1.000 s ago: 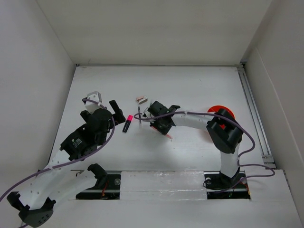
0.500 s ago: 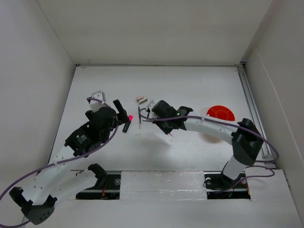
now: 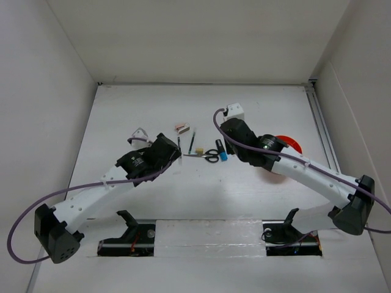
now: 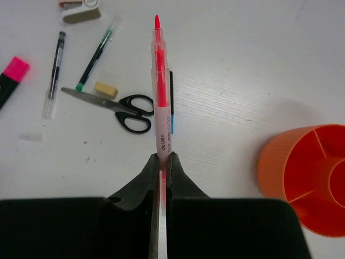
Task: Sort the stationery into containers
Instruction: Close the pen cap on the pen.
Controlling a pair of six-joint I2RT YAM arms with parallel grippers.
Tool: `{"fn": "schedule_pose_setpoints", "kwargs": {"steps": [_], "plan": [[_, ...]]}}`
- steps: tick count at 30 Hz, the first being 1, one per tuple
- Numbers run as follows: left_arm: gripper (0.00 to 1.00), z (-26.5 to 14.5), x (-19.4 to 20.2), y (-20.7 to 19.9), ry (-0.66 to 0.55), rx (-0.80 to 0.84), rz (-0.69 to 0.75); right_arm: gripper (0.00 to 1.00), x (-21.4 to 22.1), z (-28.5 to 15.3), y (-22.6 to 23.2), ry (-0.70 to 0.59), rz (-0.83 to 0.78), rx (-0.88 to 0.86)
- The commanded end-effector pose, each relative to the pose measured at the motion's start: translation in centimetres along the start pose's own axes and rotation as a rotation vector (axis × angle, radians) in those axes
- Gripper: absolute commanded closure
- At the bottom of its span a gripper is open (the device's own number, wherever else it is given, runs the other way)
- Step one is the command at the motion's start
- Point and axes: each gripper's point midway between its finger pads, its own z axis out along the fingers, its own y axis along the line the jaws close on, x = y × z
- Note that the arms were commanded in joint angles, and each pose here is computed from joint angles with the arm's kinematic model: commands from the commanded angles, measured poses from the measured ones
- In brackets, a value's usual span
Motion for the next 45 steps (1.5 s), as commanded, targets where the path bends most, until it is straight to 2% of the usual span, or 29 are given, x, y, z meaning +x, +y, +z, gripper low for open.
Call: {"fn": "schedule_pose_setpoints", "kwargs": {"steps": [1, 3, 10, 11, 20, 25, 39, 41, 45], "plan": [[0.00, 0.2, 0.0, 1.5, -0.024, -0.081, -0.269, 1.00, -2.5, -2.2, -2.8, -0.104, 0.144, 0.069], [0.00, 1.3, 0.9, 2.6, -0.025, -0.144, -0.313, 1.00, -2.9, -3.1, -3.6, -0.127, 0.166, 0.068], [0.00, 3.6, 2.6, 1.8, 0.039, -0.281, -0.426, 1.00, -4.0, -4.5, -4.3, -0.177, 0.192, 0.039], [0.00, 4.1, 3.1, 1.3, 0.078, -0.281, -0.453, 1.00, -3.9, -4.5, -4.2, -0.175, 0.178, 0.032], [0.01, 8.1, 6.1, 2.4, 0.139, -0.451, -0.469, 1.00, -3.8, -5.8, -4.4, -0.203, 0.170, -0.018], [0.03, 9.6, 7.3, 2.0, 0.175, -0.494, -0.494, 1.00, -3.8, -5.9, -3.9, -0.215, 0.156, -0.060], [0.15, 10.3, 8.0, 3.9, 0.150, -0.577, -0.573, 1.00, -3.7, -5.9, -2.9, -0.211, 0.127, -0.117], [0.19, 10.2, 7.9, 4.4, 0.132, -0.588, -0.594, 1.00, -3.6, -5.9, -2.7, -0.209, 0.115, -0.127], [0.19, 10.2, 8.0, 5.5, 0.112, -0.605, -0.604, 1.00, -3.4, -6.0, -2.5, -0.204, 0.113, -0.145]]}}
